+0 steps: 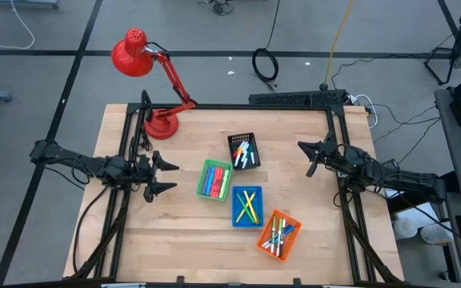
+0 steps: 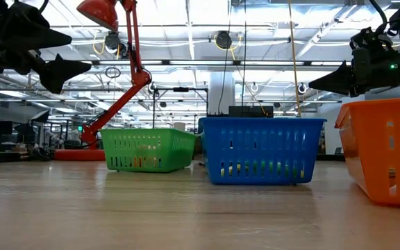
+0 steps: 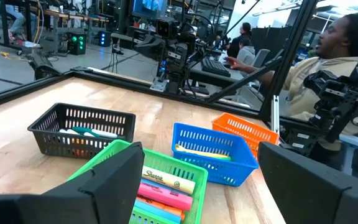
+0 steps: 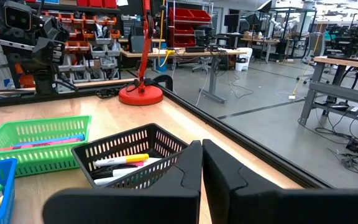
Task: Pick & Place Markers
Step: Return to Home Position
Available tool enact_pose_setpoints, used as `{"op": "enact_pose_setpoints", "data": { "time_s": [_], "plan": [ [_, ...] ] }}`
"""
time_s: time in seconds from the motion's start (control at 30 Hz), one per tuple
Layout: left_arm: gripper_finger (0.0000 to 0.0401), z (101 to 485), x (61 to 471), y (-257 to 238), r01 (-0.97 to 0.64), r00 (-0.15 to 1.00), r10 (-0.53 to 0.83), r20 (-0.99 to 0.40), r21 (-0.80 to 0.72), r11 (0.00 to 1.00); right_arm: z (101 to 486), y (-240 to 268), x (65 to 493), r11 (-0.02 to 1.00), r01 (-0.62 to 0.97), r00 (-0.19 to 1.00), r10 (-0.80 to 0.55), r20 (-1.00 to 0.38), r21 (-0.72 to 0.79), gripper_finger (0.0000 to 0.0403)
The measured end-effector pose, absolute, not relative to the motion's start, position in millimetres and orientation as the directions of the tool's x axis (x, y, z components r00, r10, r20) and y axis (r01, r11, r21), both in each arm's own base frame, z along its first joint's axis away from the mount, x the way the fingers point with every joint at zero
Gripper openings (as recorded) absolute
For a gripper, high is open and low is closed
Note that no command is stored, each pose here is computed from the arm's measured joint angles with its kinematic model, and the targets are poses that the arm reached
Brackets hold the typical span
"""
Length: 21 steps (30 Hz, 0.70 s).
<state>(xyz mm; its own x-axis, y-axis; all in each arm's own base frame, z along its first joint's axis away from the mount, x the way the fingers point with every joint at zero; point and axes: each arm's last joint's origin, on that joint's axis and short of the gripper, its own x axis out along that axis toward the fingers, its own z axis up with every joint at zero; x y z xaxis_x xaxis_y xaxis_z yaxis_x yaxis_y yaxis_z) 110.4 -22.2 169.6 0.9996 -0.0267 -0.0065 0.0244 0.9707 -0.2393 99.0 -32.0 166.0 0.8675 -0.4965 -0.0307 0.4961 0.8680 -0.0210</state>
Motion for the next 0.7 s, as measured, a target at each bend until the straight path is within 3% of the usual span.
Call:
{"op": "enact_pose_setpoints", "data": {
  "time_s": [0.7],
  "plan": [
    [0.0308, 169.6, 110.4, -22.2, 0.024, 1.0, -0.027, -0.006, -0.239, 0.971, 166.0, -32.0, 99.0, 0.868, 0.496, 0.867, -0.497, -0.031, -0.021, 0.0]
  ]
}}
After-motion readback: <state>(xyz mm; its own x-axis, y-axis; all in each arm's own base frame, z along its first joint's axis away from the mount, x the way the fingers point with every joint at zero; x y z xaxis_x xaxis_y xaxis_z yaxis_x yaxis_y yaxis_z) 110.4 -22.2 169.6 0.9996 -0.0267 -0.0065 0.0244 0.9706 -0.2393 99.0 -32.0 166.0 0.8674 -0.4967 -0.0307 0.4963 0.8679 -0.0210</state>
